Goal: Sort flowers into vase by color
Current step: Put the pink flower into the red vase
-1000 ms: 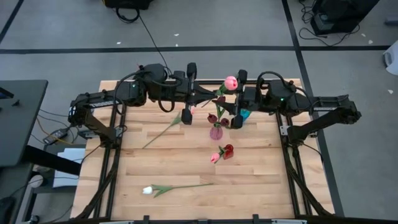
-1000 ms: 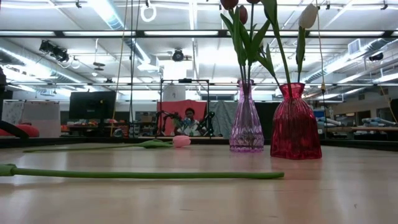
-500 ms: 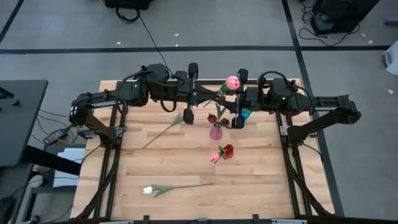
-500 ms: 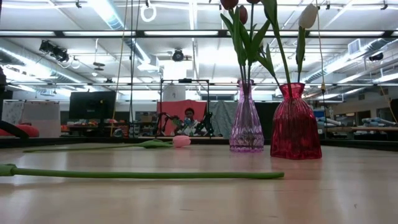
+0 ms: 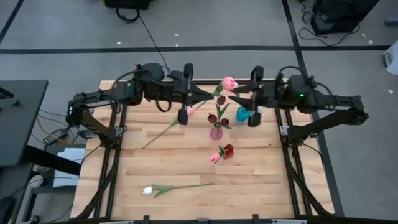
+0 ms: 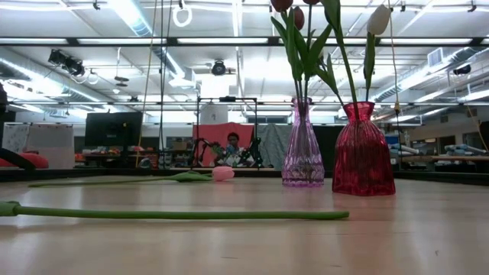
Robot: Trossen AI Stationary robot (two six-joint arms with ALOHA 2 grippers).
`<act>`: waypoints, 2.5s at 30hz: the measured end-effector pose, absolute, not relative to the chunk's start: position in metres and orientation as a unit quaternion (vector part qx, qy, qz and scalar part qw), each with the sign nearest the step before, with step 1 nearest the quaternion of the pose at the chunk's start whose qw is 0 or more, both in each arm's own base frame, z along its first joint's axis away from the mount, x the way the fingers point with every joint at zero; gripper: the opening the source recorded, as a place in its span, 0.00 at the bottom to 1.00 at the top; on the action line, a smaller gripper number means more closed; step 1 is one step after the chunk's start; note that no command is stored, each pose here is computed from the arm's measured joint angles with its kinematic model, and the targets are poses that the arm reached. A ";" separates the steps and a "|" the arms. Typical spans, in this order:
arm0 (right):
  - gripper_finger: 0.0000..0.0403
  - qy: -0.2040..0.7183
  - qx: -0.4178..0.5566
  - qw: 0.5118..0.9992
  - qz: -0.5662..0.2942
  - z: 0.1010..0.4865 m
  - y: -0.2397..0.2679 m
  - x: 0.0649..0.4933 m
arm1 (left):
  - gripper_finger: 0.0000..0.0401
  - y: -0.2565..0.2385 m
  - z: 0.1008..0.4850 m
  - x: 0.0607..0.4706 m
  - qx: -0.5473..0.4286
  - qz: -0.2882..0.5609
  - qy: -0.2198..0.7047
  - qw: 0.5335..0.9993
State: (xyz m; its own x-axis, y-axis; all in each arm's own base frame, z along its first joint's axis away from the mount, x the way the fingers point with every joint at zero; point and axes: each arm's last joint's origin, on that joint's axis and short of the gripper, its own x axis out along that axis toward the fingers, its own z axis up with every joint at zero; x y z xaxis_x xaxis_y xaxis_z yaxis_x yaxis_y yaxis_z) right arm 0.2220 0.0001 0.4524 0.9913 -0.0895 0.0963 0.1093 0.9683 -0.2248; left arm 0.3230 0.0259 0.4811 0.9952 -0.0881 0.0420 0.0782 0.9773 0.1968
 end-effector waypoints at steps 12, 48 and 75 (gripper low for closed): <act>0.28 -0.106 -0.168 0.980 -0.010 0.460 0.024 0.230 | 0.01 0.027 0.463 0.335 0.081 -0.046 0.028 0.995; 0.27 -0.115 -0.190 0.971 -0.085 0.464 0.029 0.229 | 0.01 0.026 0.464 0.332 0.082 -0.049 0.037 0.995; 0.03 -0.123 -0.204 0.966 -0.101 0.459 0.023 0.248 | 0.12 0.028 0.453 0.342 0.091 -0.037 0.061 0.993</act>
